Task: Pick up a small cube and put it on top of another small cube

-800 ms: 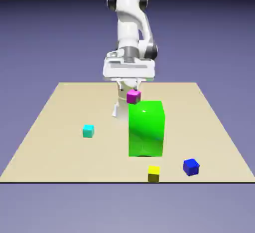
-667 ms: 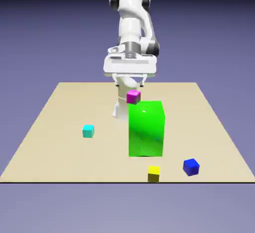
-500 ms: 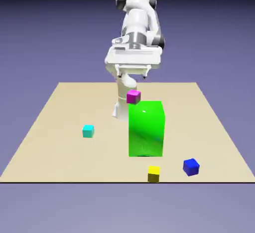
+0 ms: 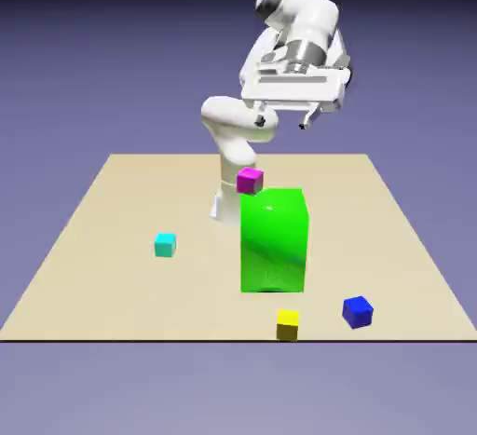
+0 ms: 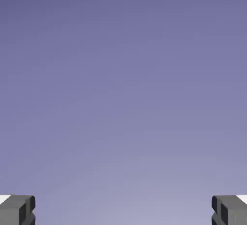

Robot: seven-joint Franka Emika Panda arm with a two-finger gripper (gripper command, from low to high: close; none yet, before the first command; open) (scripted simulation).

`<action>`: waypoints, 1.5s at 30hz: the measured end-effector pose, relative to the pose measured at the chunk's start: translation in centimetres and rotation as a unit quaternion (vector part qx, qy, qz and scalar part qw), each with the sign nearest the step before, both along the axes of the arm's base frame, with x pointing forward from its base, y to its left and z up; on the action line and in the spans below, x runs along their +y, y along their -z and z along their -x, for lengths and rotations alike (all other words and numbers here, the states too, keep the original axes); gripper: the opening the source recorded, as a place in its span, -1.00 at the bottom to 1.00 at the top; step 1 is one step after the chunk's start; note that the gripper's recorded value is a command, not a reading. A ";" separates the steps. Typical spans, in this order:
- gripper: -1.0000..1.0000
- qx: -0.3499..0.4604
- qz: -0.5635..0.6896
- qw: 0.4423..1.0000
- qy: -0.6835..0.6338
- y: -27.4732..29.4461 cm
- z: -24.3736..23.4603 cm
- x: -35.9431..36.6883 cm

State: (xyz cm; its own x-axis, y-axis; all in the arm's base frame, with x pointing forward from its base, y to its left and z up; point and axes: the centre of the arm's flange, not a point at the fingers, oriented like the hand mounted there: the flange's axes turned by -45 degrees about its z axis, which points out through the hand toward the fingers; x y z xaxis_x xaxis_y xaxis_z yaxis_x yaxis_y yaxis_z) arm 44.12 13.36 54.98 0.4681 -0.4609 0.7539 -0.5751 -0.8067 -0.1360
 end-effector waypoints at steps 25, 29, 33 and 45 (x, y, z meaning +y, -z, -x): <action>0.00 0.048 -0.033 0.925 0.377 25.7 -10.5 8.6; 0.00 0.064 -0.033 0.894 0.443 31.8 -10.9 8.4; 0.00 0.080 -0.031 0.856 0.510 38.0 -10.8 8.0; -1.00 0.083 -0.027 0.844 0.530 42.8 -10.4 6.0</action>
State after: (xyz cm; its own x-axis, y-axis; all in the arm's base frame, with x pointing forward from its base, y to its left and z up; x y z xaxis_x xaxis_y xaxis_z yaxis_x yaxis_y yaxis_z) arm 54.54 19.31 12.18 -0.1307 -0.7193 0.6823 -0.9842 0.1768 -0.0021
